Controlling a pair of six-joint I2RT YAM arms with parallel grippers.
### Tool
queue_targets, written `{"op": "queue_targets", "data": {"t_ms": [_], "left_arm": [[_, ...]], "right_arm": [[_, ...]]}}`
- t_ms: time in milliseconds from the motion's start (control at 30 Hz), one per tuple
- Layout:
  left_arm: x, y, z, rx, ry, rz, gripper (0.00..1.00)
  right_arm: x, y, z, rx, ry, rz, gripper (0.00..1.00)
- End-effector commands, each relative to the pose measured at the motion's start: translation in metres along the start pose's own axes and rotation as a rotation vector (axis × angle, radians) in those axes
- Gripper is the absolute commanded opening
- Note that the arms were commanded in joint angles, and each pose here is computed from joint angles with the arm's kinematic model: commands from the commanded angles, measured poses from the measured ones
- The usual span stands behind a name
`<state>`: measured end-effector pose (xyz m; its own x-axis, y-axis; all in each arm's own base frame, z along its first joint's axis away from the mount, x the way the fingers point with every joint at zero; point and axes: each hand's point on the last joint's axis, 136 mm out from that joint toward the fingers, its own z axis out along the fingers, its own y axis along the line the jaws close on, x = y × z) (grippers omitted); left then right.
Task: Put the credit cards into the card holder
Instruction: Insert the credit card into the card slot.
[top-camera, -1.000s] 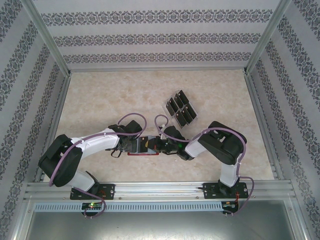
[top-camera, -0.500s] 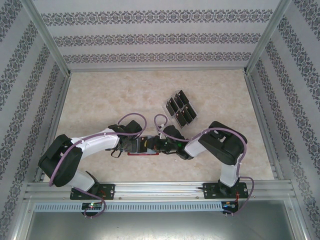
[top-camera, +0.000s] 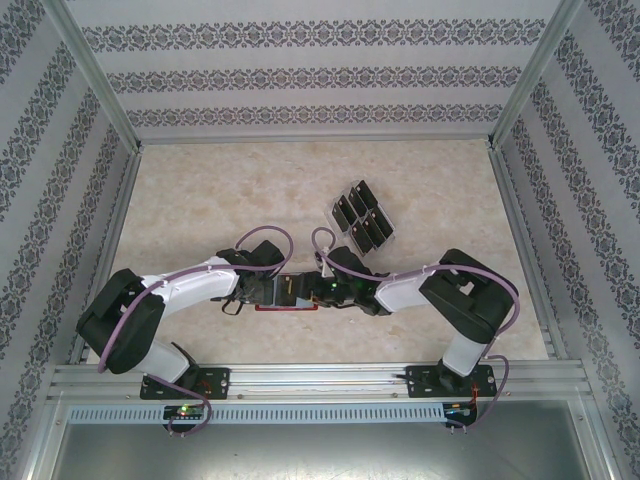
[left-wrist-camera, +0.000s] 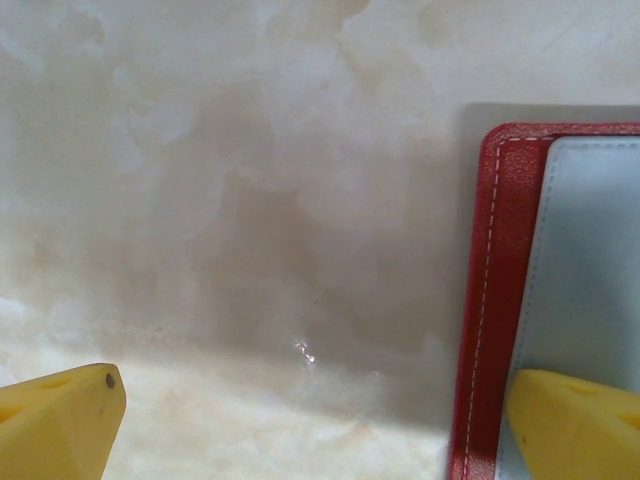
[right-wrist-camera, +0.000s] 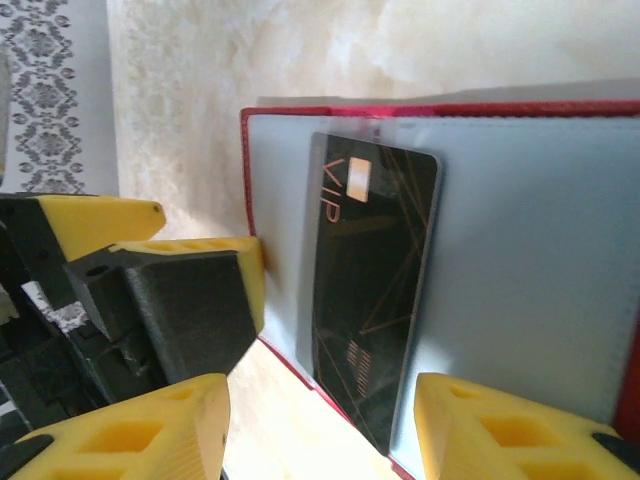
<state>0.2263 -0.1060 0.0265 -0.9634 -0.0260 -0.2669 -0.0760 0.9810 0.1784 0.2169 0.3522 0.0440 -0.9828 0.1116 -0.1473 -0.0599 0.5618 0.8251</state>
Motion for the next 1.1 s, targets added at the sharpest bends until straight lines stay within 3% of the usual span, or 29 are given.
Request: {"op": "queue_targets", "data": {"t_ms": [0, 100, 233, 333, 700, 1067], "left_arm": [[-0.003, 0.002, -0.013, 0.02, 0.012, -0.015, 0.99], [-0.015, -0.007, -0.029, 0.081, -0.024, -0.024, 0.99], [-0.033, -0.026, -0.048, 0.177, -0.061, -0.021, 1.0], [-0.042, -0.043, -0.056, 0.246, -0.073, -0.007, 0.99], [-0.048, -0.095, -0.043, 0.307, -0.04, 0.058, 0.99], [-0.031, -0.104, -0.019, 0.263, 0.011, 0.081, 0.99]], "right_arm": [[0.0, -0.021, -0.009, 0.107, -0.006, 0.002, 0.52], [-0.002, -0.025, -0.013, 0.131, -0.012, 0.01, 0.42], [-0.004, -0.03, -0.018, 0.144, -0.027, 0.018, 0.12], [-0.004, -0.032, -0.019, 0.153, -0.03, 0.015, 0.03], [-0.005, -0.045, -0.013, 0.176, -0.036, 0.03, 0.0], [-0.003, -0.057, -0.012, 0.199, -0.035, 0.05, 0.0]]}}
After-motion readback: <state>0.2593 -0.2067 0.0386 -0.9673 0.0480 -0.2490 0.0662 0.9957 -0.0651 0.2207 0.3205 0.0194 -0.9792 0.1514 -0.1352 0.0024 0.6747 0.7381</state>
